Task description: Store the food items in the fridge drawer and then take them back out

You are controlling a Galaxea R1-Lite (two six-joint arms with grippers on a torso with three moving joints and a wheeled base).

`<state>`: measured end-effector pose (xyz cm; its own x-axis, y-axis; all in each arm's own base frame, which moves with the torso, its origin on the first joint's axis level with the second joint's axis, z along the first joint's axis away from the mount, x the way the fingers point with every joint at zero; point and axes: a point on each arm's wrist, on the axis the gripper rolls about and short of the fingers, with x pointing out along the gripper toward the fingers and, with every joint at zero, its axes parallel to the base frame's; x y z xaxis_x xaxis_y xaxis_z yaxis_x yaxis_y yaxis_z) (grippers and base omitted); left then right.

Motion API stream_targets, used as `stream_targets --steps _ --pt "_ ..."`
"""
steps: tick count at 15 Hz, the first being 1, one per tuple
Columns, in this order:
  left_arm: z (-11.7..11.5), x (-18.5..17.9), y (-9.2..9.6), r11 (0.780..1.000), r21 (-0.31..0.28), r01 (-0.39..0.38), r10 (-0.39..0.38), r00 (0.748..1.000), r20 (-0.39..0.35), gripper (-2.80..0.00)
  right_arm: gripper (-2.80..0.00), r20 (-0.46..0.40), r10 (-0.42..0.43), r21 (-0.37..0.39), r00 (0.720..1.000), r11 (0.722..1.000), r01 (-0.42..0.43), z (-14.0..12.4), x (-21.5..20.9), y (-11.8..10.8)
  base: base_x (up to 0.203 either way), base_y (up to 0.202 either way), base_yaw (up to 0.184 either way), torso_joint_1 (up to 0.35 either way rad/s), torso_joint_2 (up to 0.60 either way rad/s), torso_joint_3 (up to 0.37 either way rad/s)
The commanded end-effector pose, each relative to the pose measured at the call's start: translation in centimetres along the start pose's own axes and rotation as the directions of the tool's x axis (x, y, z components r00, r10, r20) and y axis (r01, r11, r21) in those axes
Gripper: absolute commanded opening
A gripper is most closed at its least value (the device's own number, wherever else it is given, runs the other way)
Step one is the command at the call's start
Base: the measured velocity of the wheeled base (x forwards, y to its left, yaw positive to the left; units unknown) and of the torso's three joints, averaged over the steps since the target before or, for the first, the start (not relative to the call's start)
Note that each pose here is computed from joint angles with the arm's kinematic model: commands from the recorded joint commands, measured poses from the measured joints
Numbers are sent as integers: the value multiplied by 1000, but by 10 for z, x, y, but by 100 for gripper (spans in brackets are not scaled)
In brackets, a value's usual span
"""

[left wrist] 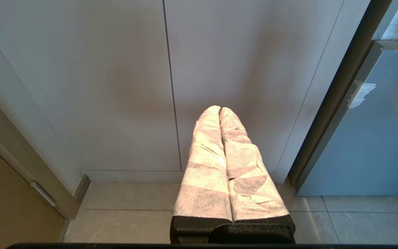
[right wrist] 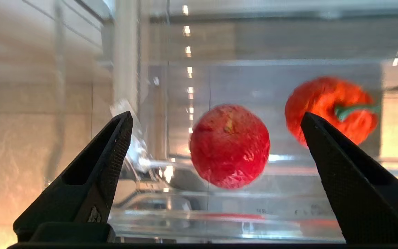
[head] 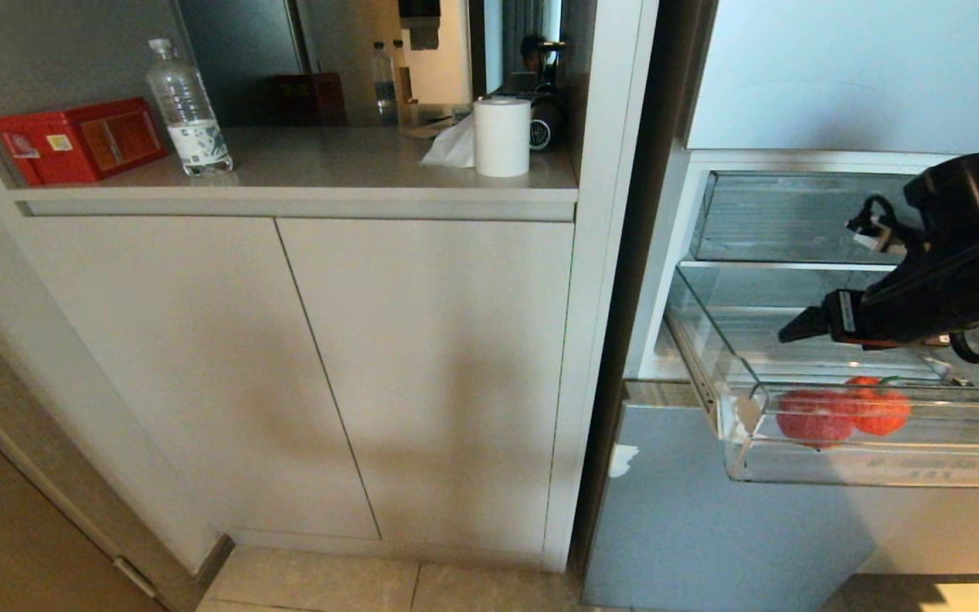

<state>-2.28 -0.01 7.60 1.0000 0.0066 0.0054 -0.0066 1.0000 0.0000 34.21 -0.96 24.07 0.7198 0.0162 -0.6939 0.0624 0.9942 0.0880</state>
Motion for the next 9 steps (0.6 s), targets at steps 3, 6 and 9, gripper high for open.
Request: stream_targets --steps 3,6,9 --pt "0 0 0 1000 0 0 0 1000 -1 -280 0 -7 -24 -7 1000 1000 24 14 6 0 0 0 0 0 0 0" --pt "0 0 0 1000 0 -1 1 1000 -2 -280 0 -78 -35 -6 996 999 34 24 16 0 0 0 0 0 0 0" --pt "0 0 0 1000 0 -1 1 1000 -2 -280 0 -180 -45 -6 983 999 44 25 20 -2 0 0 0 0 0 0"
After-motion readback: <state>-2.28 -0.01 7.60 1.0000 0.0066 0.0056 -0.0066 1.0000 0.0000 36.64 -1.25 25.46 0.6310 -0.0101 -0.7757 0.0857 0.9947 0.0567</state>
